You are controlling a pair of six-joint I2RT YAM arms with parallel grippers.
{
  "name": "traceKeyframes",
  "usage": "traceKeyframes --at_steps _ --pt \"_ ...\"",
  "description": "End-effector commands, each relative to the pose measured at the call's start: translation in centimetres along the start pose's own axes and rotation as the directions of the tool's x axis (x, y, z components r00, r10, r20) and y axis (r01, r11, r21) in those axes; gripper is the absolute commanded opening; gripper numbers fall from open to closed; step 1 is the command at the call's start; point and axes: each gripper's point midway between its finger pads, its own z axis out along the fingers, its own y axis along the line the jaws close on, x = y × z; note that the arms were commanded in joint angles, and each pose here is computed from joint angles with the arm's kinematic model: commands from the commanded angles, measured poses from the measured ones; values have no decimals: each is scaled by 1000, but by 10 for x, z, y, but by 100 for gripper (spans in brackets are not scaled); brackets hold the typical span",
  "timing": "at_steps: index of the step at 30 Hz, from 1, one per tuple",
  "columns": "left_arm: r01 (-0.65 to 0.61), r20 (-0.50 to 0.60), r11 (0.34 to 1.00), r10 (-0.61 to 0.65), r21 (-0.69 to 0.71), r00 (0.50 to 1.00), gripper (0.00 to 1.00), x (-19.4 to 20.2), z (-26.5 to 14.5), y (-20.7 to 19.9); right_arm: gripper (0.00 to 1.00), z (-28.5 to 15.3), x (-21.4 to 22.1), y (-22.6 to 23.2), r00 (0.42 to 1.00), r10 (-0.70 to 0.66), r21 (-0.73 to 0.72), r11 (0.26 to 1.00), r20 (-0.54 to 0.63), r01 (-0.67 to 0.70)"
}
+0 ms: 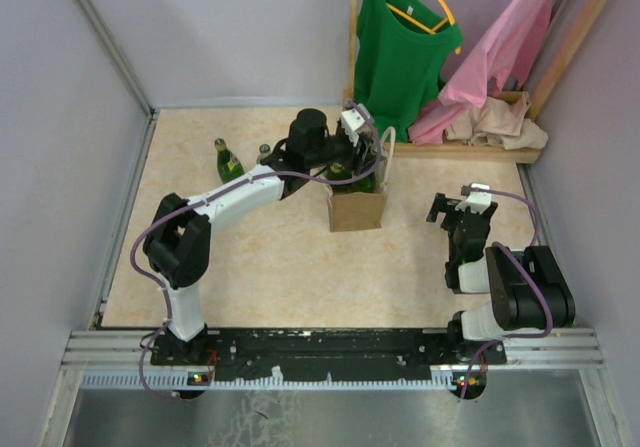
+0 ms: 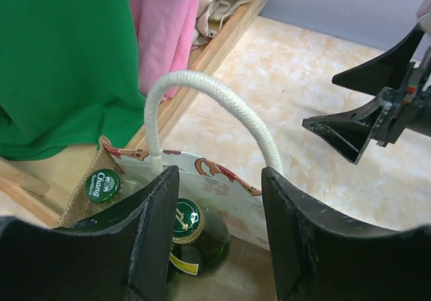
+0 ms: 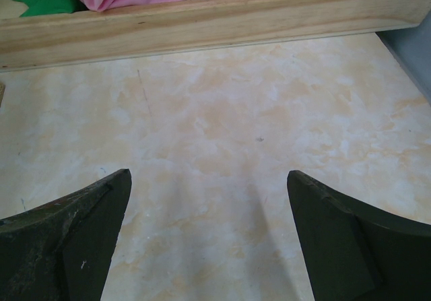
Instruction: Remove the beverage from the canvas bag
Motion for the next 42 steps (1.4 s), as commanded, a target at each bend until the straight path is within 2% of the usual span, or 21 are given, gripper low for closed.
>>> traceKeyframes --at_steps 1,10,30,38,40,42 --pt "-26 -8 999 26 -26 1000 58 5 12 8 99 9 -25 5 997 0 -6 1000 82 0" --pt "-23 -31 995 20 -99 999 58 31 22 24 99 9 -25 5 997 0 -7 1000 81 1" --pt "12 -56 990 -20 -138 998 57 67 22 33 99 9 -25 5 997 -1 -8 1000 82 1" --pt "37 -62 989 -47 -141 997 48 82 26 36 99 9 -25 5 997 0 -7 1000 81 1" --pt "38 -63 989 -48 -144 997 43 84 26 37 99 9 -25 5 997 0 -7 1000 82 0" --pt "41 -64 989 -51 -143 997 32 85 27 36 99 9 -25 5 997 0 -8 1000 82 1"
